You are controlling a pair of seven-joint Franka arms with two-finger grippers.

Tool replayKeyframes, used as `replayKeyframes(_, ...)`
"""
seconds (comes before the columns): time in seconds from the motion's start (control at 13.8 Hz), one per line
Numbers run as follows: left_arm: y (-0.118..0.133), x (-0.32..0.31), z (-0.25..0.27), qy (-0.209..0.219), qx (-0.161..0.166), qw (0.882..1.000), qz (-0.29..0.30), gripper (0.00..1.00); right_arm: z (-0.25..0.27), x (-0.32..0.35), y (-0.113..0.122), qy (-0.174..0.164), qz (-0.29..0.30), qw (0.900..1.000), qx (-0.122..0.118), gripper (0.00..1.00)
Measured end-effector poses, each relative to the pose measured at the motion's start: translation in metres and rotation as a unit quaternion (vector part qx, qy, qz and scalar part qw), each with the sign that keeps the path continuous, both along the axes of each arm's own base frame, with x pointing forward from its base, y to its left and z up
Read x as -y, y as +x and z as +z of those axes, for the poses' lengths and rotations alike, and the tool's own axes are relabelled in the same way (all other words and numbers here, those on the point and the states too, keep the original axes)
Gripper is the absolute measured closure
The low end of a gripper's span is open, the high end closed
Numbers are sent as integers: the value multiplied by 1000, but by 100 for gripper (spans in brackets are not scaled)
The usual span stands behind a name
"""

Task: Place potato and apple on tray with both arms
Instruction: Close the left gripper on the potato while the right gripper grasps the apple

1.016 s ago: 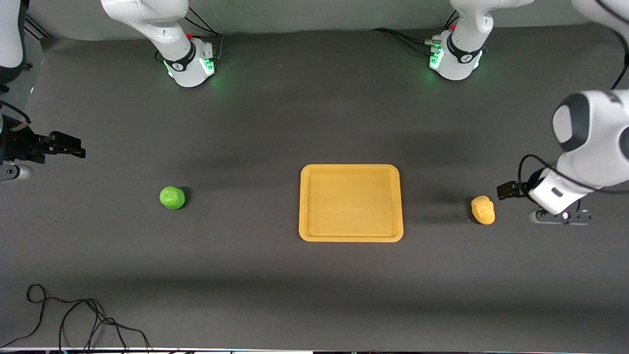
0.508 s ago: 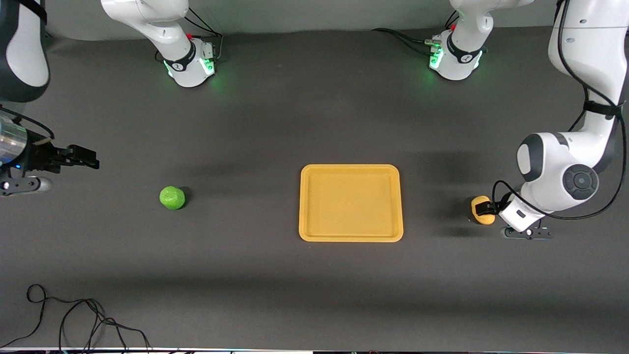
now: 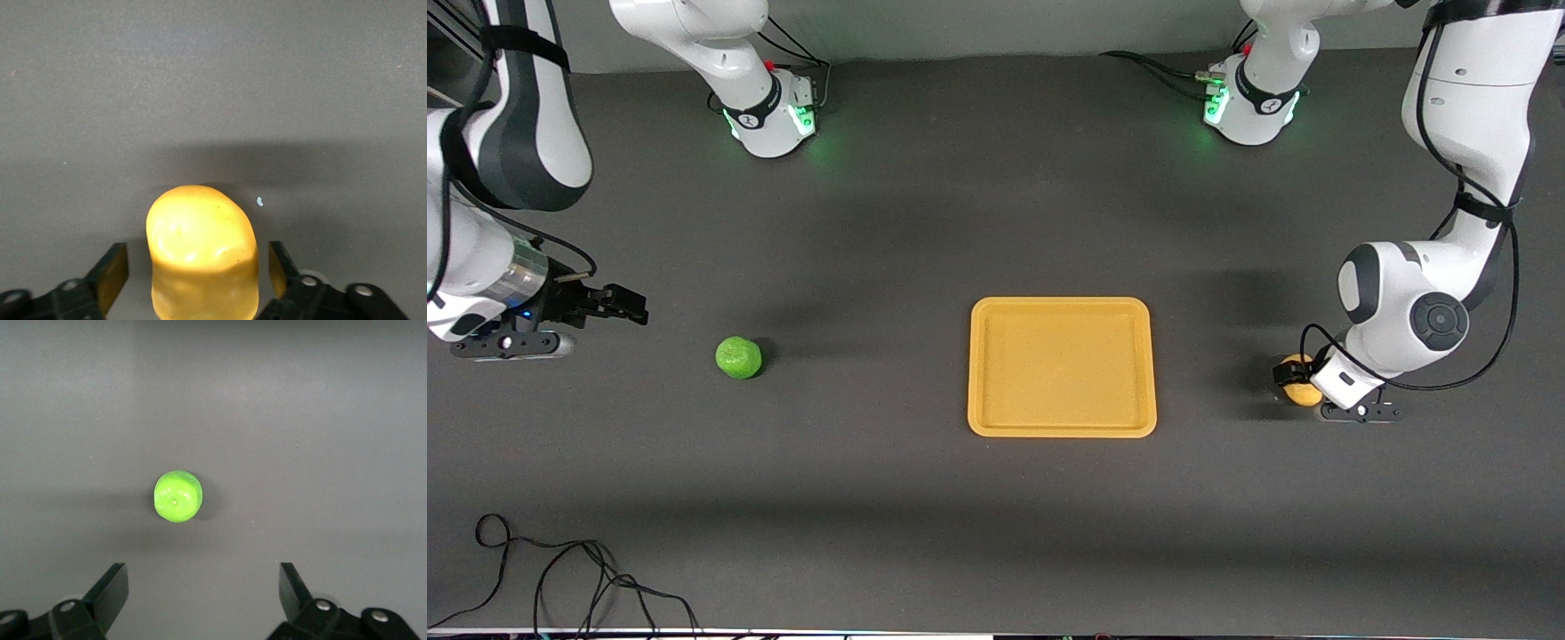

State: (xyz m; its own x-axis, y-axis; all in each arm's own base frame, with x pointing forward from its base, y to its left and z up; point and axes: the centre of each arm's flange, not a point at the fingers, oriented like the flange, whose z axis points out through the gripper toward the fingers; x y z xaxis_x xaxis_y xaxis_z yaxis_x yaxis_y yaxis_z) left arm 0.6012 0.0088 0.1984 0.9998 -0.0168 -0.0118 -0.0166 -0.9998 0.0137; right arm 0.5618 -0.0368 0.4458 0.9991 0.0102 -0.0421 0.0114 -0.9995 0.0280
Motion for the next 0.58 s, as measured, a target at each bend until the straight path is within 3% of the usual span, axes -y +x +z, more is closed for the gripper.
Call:
replayKeyframes(0.15, 1, -1, 2, 0, 1, 1000, 6, 36, -15, -11, -4, 0, 3, 1000, -8, 0)
replayKeyframes(0.36, 1, 0, 3, 0, 2, 1000, 14, 38, -24, -17, -3, 0, 4, 1000, -10, 0)
replayKeyframes(0.58, 3, 13, 28, 0, -7, 1000, 18, 38, -43, -18, -8, 0, 6, 1000, 28, 0)
